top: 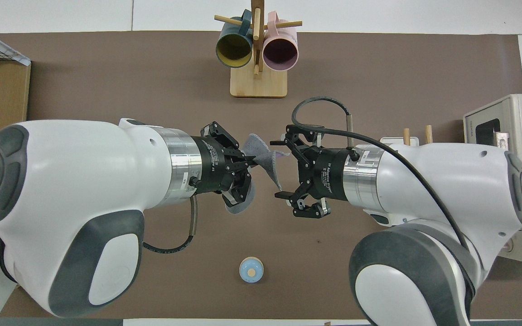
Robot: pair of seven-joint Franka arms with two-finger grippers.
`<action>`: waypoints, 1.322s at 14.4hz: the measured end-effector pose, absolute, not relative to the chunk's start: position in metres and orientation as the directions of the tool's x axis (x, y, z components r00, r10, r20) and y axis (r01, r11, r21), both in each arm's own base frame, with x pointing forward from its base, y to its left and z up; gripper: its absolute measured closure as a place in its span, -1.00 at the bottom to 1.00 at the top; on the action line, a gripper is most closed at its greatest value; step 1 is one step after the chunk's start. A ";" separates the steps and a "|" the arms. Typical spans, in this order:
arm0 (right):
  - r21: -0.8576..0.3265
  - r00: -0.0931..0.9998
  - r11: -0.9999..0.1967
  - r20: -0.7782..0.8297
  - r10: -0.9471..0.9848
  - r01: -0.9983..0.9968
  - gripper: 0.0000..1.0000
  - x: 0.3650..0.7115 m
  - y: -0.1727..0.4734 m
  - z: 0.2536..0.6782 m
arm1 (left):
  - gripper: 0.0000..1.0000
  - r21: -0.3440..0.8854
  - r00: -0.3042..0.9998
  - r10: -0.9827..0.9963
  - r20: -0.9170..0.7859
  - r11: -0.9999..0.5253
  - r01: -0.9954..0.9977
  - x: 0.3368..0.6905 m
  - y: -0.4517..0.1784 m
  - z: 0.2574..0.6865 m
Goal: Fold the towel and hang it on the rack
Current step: 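Grasp the towel corner with the right gripper from the left gripper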
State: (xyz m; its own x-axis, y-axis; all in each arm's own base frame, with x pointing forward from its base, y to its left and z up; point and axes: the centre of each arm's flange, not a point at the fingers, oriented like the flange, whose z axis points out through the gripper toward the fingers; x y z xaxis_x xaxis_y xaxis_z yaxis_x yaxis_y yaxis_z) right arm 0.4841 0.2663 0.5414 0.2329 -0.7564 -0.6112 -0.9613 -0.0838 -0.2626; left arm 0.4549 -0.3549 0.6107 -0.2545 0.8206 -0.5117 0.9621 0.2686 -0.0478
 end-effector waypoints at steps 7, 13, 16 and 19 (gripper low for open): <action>-0.292 0.300 -0.148 -0.590 -0.749 -0.945 0.07 0.481 0.272 0.534 | 0.96 -0.055 -0.273 0.814 -0.513 0.287 0.956 0.455 -0.355 0.611; -0.328 0.378 -0.219 -0.568 -0.732 -0.919 0.96 0.480 0.273 0.533 | 0.96 -0.059 -0.279 0.813 -0.512 0.291 0.955 0.455 -0.355 0.610; -0.334 0.405 -0.251 -0.562 -0.721 -0.909 0.96 0.478 0.274 0.534 | 0.96 -0.060 -0.280 0.813 -0.510 0.291 0.955 0.455 -0.355 0.609; -0.333 0.503 -0.378 -0.517 -0.693 -0.864 0.96 0.474 0.272 0.529 | 0.46 -0.041 -0.265 0.825 -0.499 0.282 0.958 0.455 -0.355 0.608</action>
